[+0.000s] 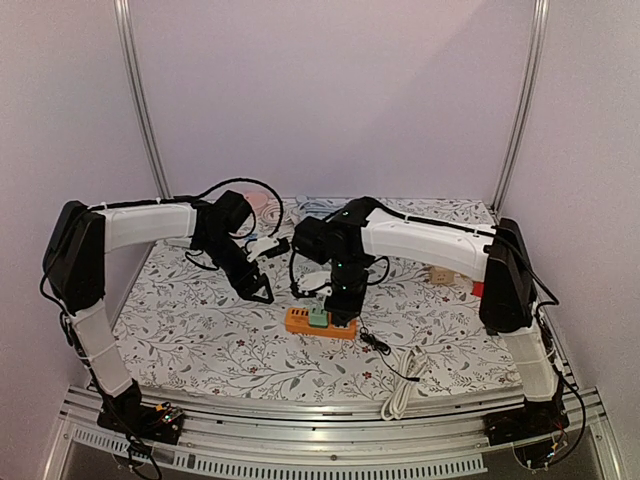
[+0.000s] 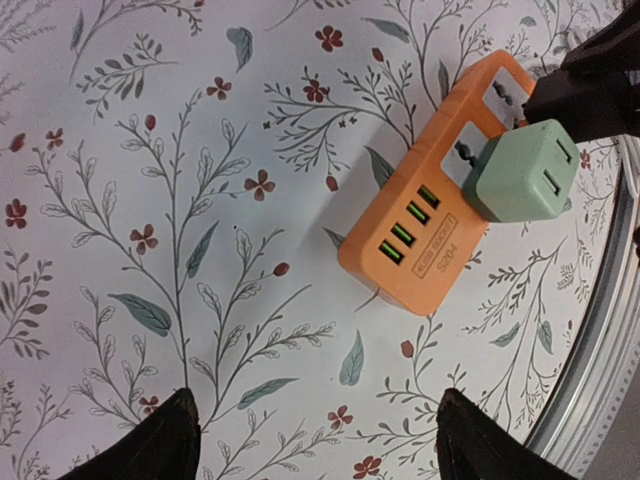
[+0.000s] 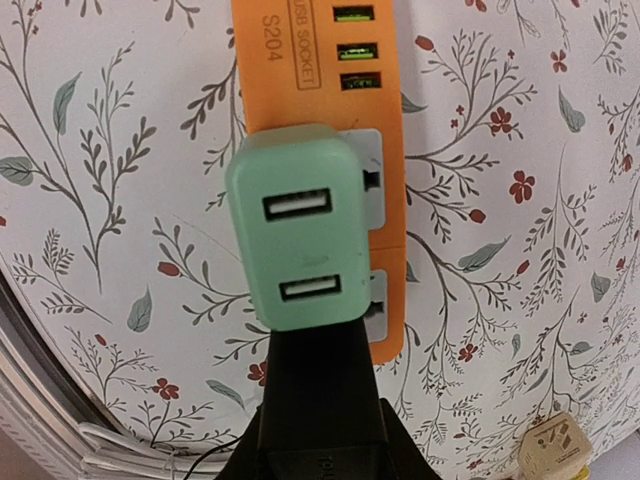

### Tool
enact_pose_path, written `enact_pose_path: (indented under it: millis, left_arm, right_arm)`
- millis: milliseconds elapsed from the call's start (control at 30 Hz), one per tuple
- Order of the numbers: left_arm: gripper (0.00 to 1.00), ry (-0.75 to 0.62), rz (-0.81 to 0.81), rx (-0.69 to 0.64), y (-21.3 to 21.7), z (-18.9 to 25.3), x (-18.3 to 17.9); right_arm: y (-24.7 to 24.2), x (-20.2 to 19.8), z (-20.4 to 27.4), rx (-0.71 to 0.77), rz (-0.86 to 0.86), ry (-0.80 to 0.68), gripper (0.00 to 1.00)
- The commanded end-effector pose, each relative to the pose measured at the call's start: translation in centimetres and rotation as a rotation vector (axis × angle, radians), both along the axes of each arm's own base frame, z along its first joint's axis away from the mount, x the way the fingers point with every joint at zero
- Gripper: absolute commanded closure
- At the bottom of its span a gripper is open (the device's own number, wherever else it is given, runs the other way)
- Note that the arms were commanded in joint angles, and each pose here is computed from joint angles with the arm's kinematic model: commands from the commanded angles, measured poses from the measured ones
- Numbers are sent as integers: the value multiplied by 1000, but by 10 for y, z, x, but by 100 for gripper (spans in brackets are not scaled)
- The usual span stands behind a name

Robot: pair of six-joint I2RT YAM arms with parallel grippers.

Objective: Insert the plug
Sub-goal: Insert the plug into the socket.

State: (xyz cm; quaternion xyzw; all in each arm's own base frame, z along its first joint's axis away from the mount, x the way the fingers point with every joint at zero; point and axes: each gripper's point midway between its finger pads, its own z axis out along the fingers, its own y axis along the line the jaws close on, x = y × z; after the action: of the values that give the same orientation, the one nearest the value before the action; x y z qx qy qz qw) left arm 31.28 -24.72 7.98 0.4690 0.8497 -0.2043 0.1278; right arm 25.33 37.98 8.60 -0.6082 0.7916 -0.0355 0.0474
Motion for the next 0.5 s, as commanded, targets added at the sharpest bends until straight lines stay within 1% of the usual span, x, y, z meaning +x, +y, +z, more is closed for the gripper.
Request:
enact_pose_path:
  millis: [0, 200, 467]
  left_arm:
    - [20, -27, 8, -26, 0, 10, 6]
    - [20, -31, 3, -26, 1, 12, 5]
    - [20, -37, -2, -27, 1, 14, 5]
  right_arm:
    - [-10, -5, -10, -93, 20, 5, 100]
    - [-16, -9, -28, -139, 24, 32, 100]
    - [-23, -2, 7, -118, 15, -40, 100]
